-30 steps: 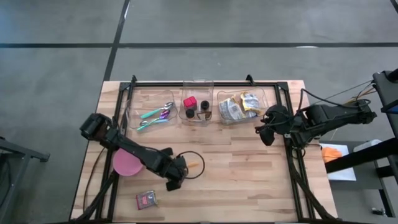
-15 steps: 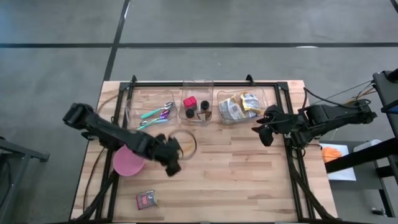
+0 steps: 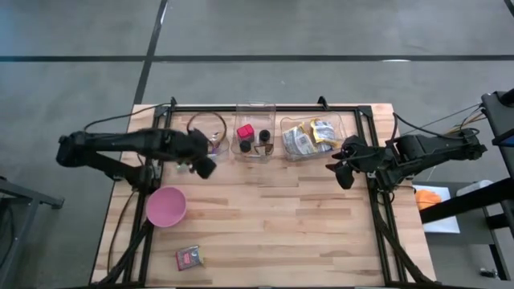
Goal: Pick & Place Food Item
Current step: Put the yellow spoon into the left transparent bin
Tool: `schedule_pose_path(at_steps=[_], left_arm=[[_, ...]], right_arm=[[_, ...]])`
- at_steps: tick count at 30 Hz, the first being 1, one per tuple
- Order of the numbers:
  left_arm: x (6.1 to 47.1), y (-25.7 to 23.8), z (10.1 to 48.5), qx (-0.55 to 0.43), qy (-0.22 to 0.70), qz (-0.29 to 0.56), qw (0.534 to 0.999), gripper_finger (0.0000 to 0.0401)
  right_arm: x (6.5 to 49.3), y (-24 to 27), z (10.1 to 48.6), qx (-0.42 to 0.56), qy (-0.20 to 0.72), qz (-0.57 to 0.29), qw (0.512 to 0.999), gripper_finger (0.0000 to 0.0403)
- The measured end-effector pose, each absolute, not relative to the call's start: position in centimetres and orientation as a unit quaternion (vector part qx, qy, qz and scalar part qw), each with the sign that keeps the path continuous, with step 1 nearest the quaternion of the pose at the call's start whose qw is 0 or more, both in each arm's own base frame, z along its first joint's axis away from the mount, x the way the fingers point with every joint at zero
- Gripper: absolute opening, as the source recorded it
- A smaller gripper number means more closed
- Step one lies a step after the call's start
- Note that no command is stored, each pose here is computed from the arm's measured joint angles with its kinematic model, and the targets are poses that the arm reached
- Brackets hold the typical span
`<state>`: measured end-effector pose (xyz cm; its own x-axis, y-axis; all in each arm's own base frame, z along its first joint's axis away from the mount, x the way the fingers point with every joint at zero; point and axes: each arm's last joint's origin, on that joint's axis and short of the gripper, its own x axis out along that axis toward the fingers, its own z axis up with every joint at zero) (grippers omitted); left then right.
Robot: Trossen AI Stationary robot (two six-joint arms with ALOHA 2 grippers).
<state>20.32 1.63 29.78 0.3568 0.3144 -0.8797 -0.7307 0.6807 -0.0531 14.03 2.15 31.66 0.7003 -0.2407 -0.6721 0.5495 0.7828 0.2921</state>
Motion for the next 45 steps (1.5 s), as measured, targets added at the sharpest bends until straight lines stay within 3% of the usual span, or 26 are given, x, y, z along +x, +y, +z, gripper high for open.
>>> schedule_pose_path(at_steps=[9,18,33,45], left_arm=[[18.8,6.5,30.3,-0.199,0.504,0.334,0.772,0.0017],[16.7,9.9,26.3,-0.219,0.552,0.337,0.730,0.0017],[15.4,11.5,20.4,-0.219,0.555,0.290,0.748,0.0017],[17.2,12.8,17.0,-0.255,0.608,0.267,0.703,0.0017]], right_arm=[[14.0,2.2,31.6,0.246,0.320,-0.218,0.889,0.0228],[14.0,2.2,31.6,0.248,0.321,-0.216,0.888,0.0228],[14.3,2.3,31.8,0.282,0.302,-0.223,0.883,0.0228],[15.1,2.4,32.2,0.292,0.274,-0.215,0.891,0.0228]])
